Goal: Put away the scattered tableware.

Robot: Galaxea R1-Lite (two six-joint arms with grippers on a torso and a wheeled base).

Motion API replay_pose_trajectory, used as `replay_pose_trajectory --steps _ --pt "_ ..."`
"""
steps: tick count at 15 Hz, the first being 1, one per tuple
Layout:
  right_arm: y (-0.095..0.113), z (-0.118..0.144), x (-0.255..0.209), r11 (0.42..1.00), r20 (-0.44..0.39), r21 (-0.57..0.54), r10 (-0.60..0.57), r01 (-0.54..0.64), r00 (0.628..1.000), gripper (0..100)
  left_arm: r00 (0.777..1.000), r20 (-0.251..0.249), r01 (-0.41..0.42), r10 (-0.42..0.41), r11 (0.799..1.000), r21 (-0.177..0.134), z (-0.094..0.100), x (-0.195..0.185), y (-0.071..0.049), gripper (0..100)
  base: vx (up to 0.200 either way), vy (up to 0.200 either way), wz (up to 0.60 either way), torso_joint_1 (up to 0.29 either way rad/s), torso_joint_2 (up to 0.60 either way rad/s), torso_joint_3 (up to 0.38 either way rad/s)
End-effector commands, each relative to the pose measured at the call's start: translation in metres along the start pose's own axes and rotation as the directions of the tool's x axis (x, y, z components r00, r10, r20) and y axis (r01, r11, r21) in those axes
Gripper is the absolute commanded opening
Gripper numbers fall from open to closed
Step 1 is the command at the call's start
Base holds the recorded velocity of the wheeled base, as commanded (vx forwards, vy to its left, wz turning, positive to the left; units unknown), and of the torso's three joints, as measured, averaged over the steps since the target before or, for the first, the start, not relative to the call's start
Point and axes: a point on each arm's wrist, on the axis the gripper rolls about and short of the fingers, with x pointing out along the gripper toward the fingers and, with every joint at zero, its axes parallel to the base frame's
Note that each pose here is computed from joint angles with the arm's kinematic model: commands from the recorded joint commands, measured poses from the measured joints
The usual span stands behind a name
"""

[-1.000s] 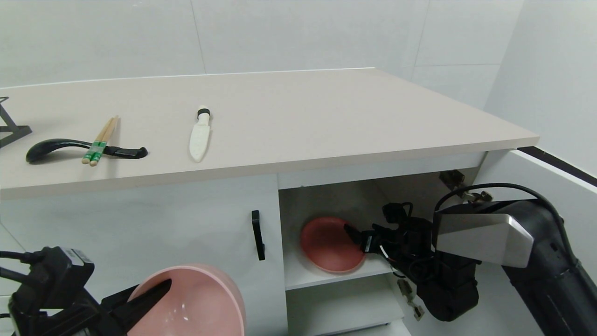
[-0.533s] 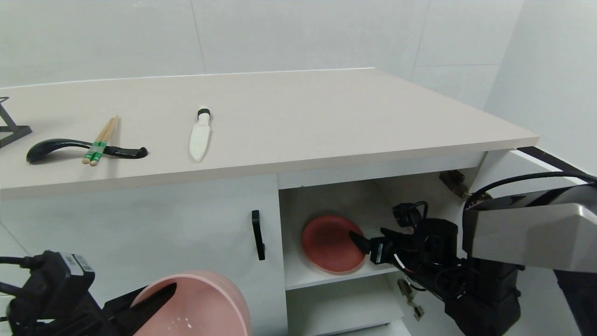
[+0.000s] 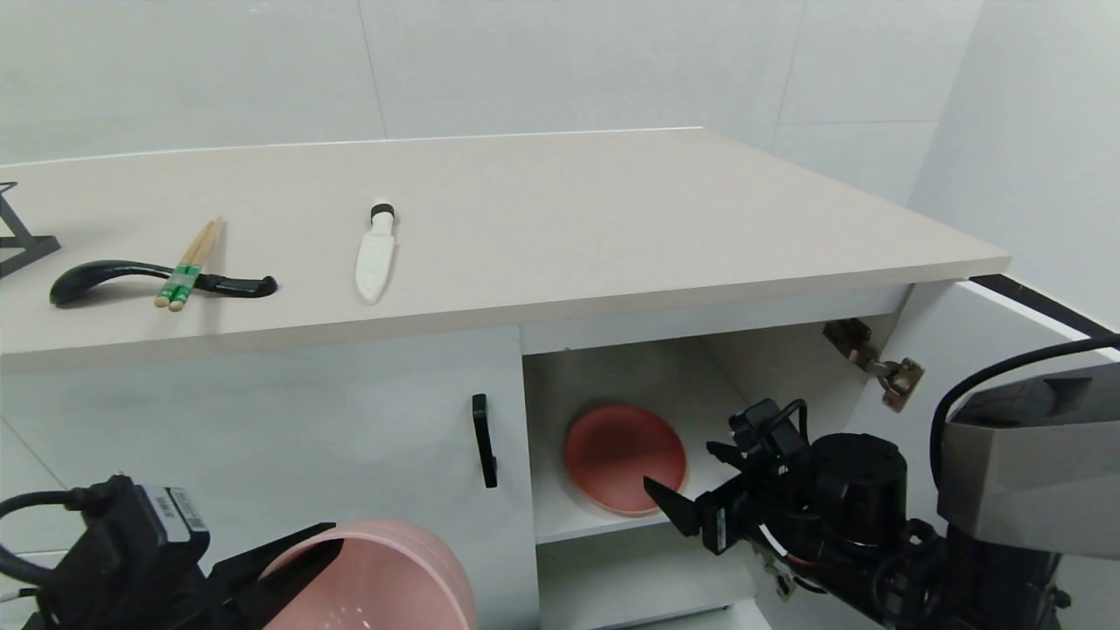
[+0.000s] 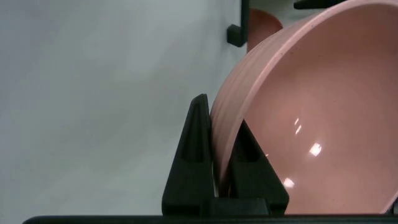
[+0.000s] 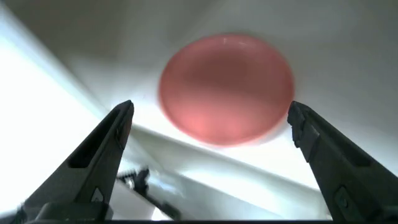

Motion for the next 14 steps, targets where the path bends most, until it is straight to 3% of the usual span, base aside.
replay_pose_trajectory --steps 1,6,9,12,14 --pt "0.004 0.001 -0.021 0.997 -0.017 -0.078 0.011 -0.013 1.000 100 0.999 -0.022 0.034 -0.034 0.999 0.018 0.003 0.012 -0.003 0 0.000 0.000 0.00 0.000 0.00 0.000" --pt "0.010 0.013 -0.043 0.992 0.023 -0.126 0.036 -0.033 0.999 100 0.996 0.059 0.059 -0.060 0.998 0.025 0.011 0.056 -0.010 0 0.000 0.000 0.00 0.000 0.00 0.000" --pt "0.011 0.017 -0.052 0.992 0.042 -0.126 0.038 -0.032 0.998 100 0.984 0.144 0.098 -0.103 0.994 0.045 0.007 0.076 -0.024 0 0.000 0.000 0.00 0.000 0.00 0.000" --pt "0.011 0.025 -0.056 0.992 0.080 -0.125 0.039 -0.029 0.996 100 0.985 0.144 0.085 -0.092 0.995 0.055 0.005 0.081 -0.027 0 0.000 0.000 0.00 0.000 0.00 0.000" --pt "0.012 0.032 -0.061 0.991 0.113 -0.132 0.045 -0.029 0.993 100 0.981 0.148 0.113 -0.122 0.991 0.065 0.006 0.080 -0.035 0 0.000 0.000 0.00 0.000 0.00 0.000"
